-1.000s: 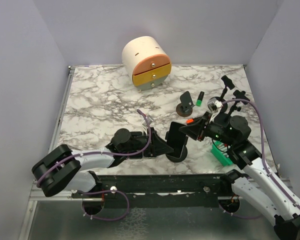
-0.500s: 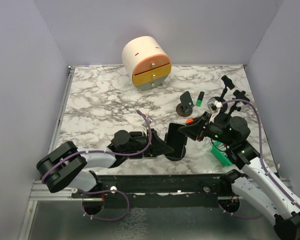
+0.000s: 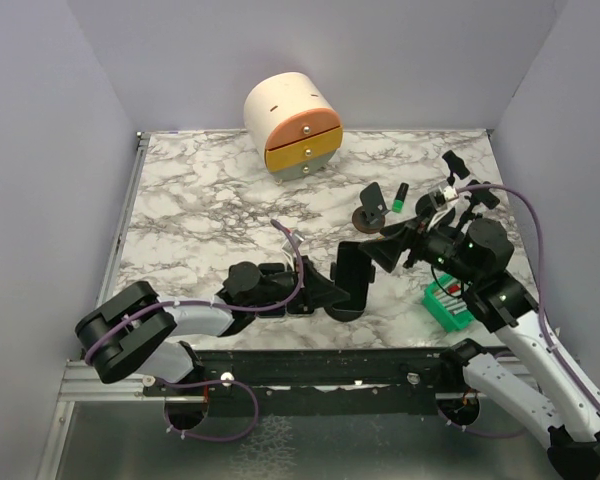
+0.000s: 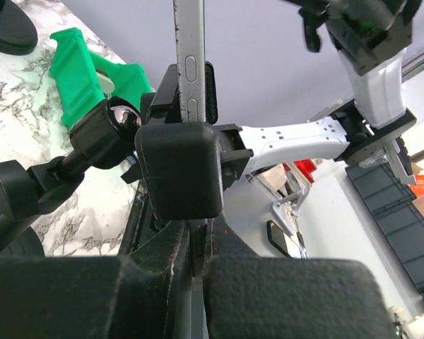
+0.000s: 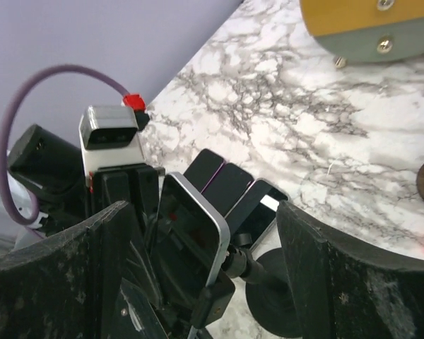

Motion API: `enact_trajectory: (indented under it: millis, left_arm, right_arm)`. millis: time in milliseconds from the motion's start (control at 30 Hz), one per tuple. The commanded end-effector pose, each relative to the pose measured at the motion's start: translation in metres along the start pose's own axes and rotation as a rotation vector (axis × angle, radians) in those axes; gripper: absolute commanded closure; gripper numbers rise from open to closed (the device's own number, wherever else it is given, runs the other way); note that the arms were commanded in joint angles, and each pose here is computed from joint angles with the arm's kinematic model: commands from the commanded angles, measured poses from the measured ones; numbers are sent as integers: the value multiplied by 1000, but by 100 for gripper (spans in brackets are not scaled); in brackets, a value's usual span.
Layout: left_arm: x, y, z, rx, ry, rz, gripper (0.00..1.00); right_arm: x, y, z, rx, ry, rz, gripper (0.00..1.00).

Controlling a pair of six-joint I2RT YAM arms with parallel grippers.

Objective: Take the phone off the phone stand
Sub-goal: Adjust the phone stand with the phone at the center of the board.

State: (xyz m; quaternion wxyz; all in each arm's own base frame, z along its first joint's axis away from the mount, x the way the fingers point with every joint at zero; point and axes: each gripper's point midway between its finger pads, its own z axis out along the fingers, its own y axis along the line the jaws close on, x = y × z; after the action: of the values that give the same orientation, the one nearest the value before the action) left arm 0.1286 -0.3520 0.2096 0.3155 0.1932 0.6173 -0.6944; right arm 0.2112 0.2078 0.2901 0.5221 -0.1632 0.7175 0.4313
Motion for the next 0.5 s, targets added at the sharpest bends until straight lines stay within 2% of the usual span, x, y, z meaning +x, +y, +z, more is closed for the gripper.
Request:
enact_trajectory:
  millis: [0, 233, 333, 400, 467]
  left_arm:
    - [-29, -14, 13, 35, -136, 97, 100]
    - [-32, -8, 28, -22, -222, 165, 100]
    - [-33, -8, 31, -25, -274, 187, 100]
    - [-36, -6, 30, -25, -320, 189, 100]
    - [-42, -4, 28, -27, -371, 186, 100]
  right_arm:
    - [-21, -10, -15, 149, -2, -21, 12]
    - [-57, -34, -36, 402, -21, -43, 12]
    - [-65, -31, -35, 412, -28, -7, 9]
    - [-65, -27, -32, 392, -7, 9, 2]
    - [-63, -28, -30, 407, 31, 26, 0]
